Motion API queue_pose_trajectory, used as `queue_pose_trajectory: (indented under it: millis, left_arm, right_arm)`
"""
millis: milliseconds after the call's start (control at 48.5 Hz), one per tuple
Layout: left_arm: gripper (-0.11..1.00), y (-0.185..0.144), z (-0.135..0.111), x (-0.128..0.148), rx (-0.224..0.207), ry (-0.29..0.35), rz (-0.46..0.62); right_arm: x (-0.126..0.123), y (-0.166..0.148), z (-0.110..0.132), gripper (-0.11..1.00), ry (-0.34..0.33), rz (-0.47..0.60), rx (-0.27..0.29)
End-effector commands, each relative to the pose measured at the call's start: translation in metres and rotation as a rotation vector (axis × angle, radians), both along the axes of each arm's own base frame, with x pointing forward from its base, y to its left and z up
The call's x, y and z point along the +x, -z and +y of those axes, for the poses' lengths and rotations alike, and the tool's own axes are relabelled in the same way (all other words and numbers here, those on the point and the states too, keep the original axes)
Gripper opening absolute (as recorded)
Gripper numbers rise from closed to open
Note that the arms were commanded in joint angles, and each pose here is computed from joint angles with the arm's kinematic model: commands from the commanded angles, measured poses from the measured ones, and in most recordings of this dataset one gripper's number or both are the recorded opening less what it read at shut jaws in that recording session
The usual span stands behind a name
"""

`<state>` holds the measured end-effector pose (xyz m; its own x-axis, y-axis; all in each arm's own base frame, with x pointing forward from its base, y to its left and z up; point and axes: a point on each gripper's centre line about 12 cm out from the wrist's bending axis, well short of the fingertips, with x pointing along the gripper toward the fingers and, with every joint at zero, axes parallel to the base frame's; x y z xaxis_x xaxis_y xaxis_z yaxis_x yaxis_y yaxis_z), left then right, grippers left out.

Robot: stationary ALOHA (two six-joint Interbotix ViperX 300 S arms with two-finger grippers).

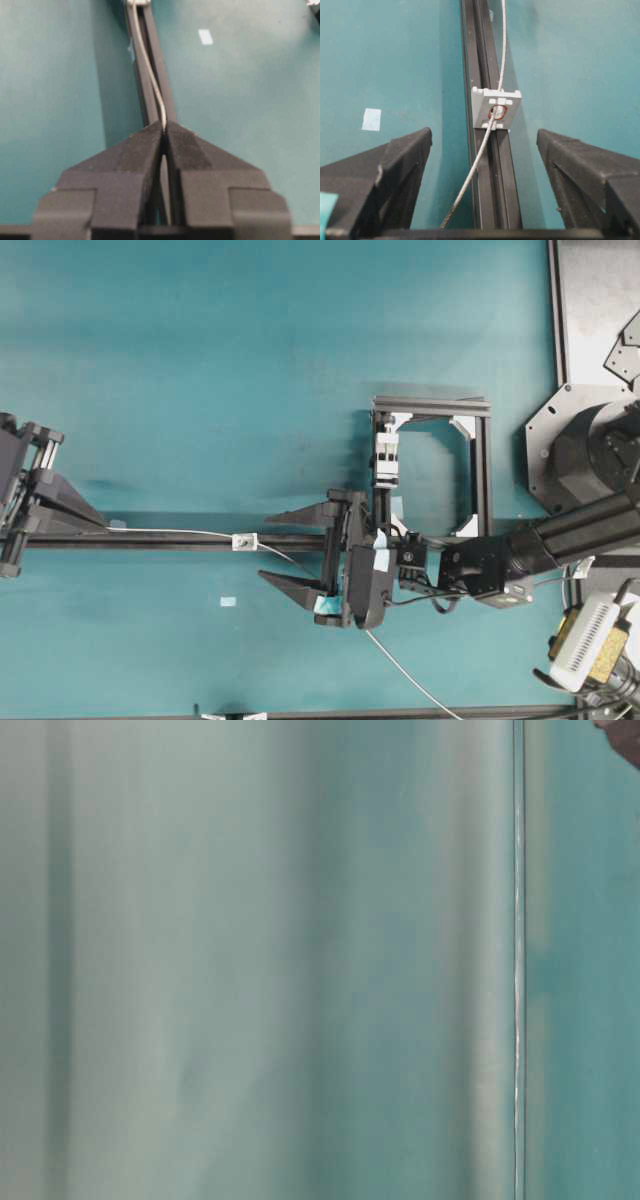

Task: Insert the wire into the hole on the right side and pull it with the left arm.
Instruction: 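Pull the wire leftward through the hole with the left gripper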

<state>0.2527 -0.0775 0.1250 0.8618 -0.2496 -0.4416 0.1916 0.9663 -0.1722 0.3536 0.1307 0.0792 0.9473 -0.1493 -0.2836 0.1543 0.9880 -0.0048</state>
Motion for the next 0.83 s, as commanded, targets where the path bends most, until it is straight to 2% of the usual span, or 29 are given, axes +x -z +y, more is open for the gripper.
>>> queue_pose_trajectory:
  millis: [0, 83, 165, 248, 372, 454, 516, 805]
  left_arm:
    - [-0.07, -0.008, -0.003, 0.005, -0.031, -0.005, -0.021]
    - [0.02, -0.008, -0.003, 0.005, -0.051, -0.016, -0.011]
    - [0.17, -0.008, -0.003, 0.004, -0.059, -0.018, -0.008]
    - [0.38, -0.007, -0.003, 0.004, -0.062, -0.022, -0.004]
    - [0.76, -0.006, -0.002, 0.003, -0.06, -0.022, -0.002]
    - [0.94, -0.007, -0.001, 0.003, -0.059, -0.024, -0.004]
    - [0.97, -0.008, 0.0, 0.005, -0.059, -0.03, -0.007]
    - [0.97, -0.009, 0.011, 0.01, -0.05, -0.069, -0.017]
  right_arm:
    - [0.004, -0.016, 0.004, 0.91, -0.005, -0.044, 0.021]
    - [0.004, -0.016, 0.003, 0.91, -0.004, -0.042, 0.021]
    - [0.004, -0.016, 0.003, 0.91, -0.002, -0.042, 0.021]
    - [0.004, -0.016, 0.004, 0.91, -0.006, -0.044, 0.02]
    - [0.004, -0.016, 0.004, 0.91, -0.005, -0.045, 0.02]
    - [0.004, -0.018, 0.004, 0.91, -0.005, -0.048, 0.021]
    - [0.004, -0.02, 0.004, 0.91, -0.006, -0.05, 0.023]
    - [-0.007, -0.042, -0.006, 0.91, -0.003, -0.083, 0.022]
